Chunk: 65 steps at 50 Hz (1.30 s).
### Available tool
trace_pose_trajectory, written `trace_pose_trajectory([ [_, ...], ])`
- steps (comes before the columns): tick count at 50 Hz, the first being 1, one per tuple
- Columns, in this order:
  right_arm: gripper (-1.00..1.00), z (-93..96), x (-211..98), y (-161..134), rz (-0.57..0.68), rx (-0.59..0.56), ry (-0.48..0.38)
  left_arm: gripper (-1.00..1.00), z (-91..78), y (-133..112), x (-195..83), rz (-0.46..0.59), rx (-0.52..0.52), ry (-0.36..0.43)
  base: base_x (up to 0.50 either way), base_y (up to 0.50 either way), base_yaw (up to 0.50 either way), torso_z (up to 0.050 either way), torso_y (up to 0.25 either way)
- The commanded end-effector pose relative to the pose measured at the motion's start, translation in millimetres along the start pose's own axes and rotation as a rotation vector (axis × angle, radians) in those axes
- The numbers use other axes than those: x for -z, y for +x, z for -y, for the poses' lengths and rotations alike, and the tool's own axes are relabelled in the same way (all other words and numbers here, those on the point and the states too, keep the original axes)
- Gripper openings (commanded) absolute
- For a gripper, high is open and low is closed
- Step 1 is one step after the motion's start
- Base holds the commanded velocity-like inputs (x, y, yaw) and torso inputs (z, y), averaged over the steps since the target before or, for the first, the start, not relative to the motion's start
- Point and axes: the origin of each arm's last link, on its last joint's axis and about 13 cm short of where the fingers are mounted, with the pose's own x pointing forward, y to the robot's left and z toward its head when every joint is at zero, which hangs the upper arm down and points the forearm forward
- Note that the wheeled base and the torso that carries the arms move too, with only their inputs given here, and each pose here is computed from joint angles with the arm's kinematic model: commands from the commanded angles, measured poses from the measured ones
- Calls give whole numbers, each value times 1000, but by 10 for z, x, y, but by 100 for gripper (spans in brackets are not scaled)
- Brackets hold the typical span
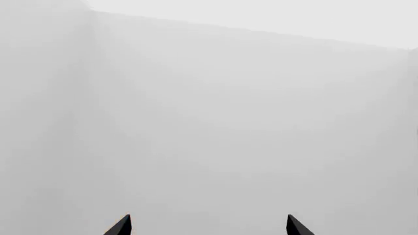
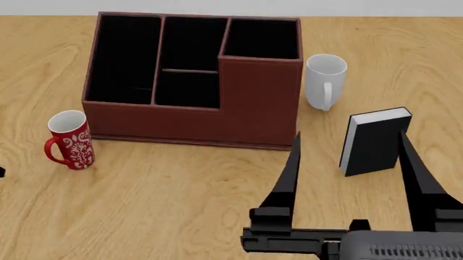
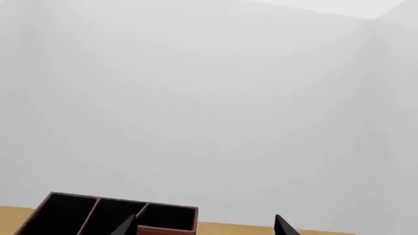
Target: Pick up the book and place it in the right compartment of the caddy.
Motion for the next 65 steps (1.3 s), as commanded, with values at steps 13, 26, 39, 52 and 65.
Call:
trace_pose_trajectory([
  [13, 100, 93, -422, -132, 11, 67, -84, 100, 38, -54, -482, 75, 4, 24, 28, 0, 0, 0, 0],
  [26, 100, 82, -401, -121, 5, 64, -78, 100, 37, -47, -447, 79, 4, 22, 261, -10, 0, 0, 0],
  [39, 100, 70, -384, -118, 0, 63, -76, 100, 35, -64, -442, 77, 6, 17, 265, -18, 0, 0, 0],
  [52, 100, 88, -387, -140, -1, 69, -65, 100, 47, -67, -450, 81, 10, 14, 267, -38, 0, 0, 0],
  [65, 100, 95, -385, -151, -1, 71, -64, 100, 52, -65, -454, 83, 13, 13, 267, -110, 0, 0, 1],
])
